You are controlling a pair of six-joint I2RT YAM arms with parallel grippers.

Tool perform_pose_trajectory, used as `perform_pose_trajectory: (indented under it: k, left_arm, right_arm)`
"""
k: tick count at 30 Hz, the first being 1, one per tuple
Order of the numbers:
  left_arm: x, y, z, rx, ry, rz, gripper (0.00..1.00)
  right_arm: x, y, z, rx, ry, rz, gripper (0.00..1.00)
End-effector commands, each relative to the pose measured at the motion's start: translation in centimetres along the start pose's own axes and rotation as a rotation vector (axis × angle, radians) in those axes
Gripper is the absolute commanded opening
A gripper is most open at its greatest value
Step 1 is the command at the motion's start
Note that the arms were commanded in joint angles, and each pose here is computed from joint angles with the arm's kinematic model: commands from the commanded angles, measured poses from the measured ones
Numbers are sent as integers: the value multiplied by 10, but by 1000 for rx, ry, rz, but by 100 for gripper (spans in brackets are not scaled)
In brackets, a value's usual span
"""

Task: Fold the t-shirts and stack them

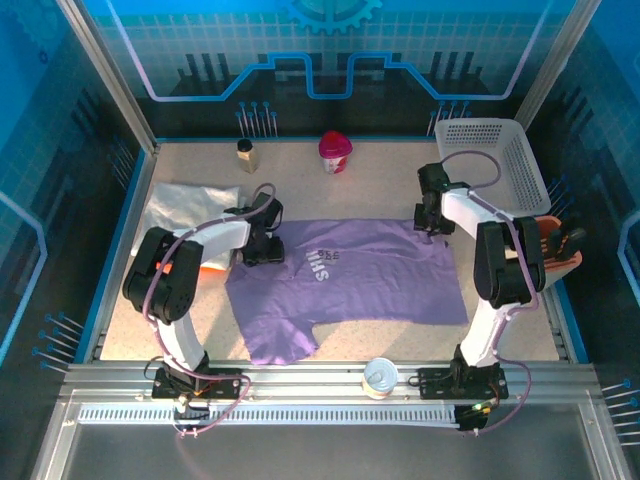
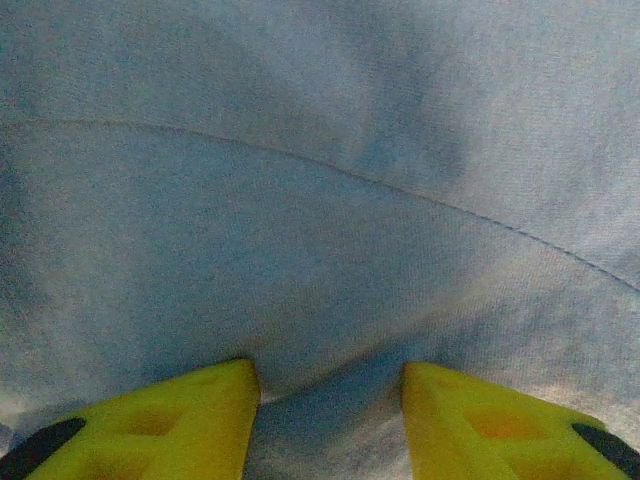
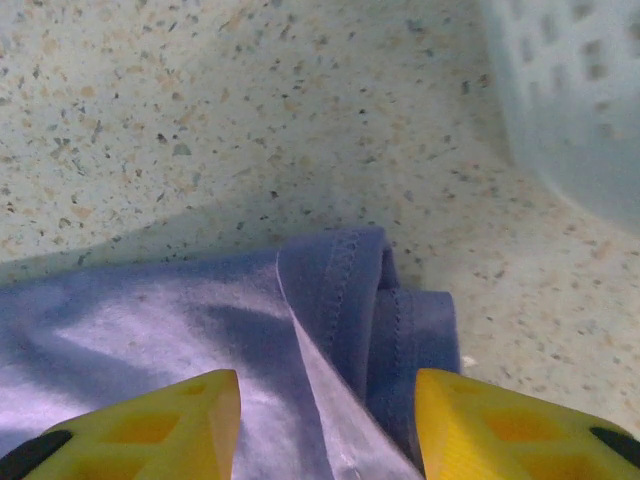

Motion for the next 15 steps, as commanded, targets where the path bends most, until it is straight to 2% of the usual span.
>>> perform_pose_trajectory:
  k: [1, 9, 15]
  left_arm:
    - [-41, 11, 13, 30, -42, 149, 45]
    - [-42, 12, 13, 31, -42, 154, 45]
    - [-40, 12, 13, 31, -36, 155, 45]
  right_arm:
    - [7, -2, -1, -21, -28, 5, 49]
    - [5, 17, -20, -60, 18, 84, 47]
    - [4, 19, -20, -62, 22, 90, 27]
Point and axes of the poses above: each hand's point on the last joint's axis, 136 mm out from that joint toward the fingers, its own y axis out along the fingers, its own z axis along the line the jaws close on, x = y × z, the point moved 2 cm from there along -y, back along the fingers, and after that the axes turned 12 degrees about y, right-handed, at the moved point
